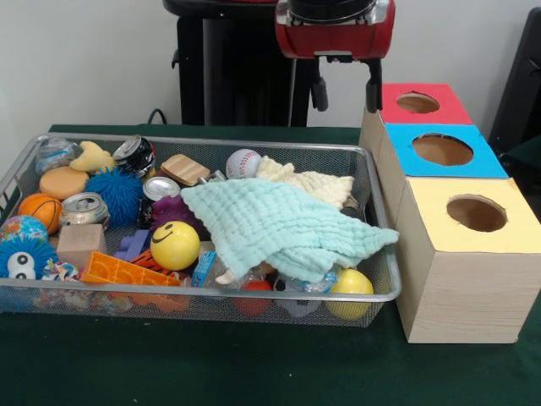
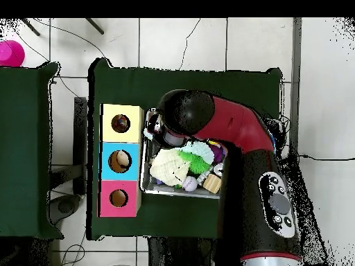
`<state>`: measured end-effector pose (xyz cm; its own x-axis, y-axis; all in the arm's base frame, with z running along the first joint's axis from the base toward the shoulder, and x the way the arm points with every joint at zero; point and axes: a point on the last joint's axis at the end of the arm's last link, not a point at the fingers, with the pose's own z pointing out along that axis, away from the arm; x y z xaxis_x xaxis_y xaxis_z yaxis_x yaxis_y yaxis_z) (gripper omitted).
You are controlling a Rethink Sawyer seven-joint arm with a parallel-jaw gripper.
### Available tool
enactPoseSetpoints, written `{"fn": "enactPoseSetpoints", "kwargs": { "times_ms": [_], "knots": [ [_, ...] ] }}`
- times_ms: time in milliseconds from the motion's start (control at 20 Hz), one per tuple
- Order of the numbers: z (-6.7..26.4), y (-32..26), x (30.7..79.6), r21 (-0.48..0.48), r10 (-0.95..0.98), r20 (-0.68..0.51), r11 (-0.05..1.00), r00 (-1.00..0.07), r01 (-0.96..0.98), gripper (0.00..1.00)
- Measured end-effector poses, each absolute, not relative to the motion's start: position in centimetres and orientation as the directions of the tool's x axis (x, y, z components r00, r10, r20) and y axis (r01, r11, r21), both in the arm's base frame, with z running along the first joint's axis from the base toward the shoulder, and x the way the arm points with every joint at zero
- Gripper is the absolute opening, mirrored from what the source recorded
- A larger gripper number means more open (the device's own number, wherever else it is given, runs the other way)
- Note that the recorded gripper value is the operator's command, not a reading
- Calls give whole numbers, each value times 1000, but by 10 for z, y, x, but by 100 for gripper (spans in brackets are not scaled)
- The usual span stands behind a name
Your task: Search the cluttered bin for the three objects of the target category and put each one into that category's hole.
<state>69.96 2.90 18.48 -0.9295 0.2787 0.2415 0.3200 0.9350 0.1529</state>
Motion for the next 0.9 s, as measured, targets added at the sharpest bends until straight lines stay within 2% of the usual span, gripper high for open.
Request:
{"fn": "enactPoseSetpoints", "kwargs": {
  "times_ms": [500, 900],
  "knots": [
    [179, 15, 691, 104, 313, 249, 932, -917, 346, 100],
    [160, -40, 700, 10, 338, 199, 938, -920, 346, 100]
  ]
}}
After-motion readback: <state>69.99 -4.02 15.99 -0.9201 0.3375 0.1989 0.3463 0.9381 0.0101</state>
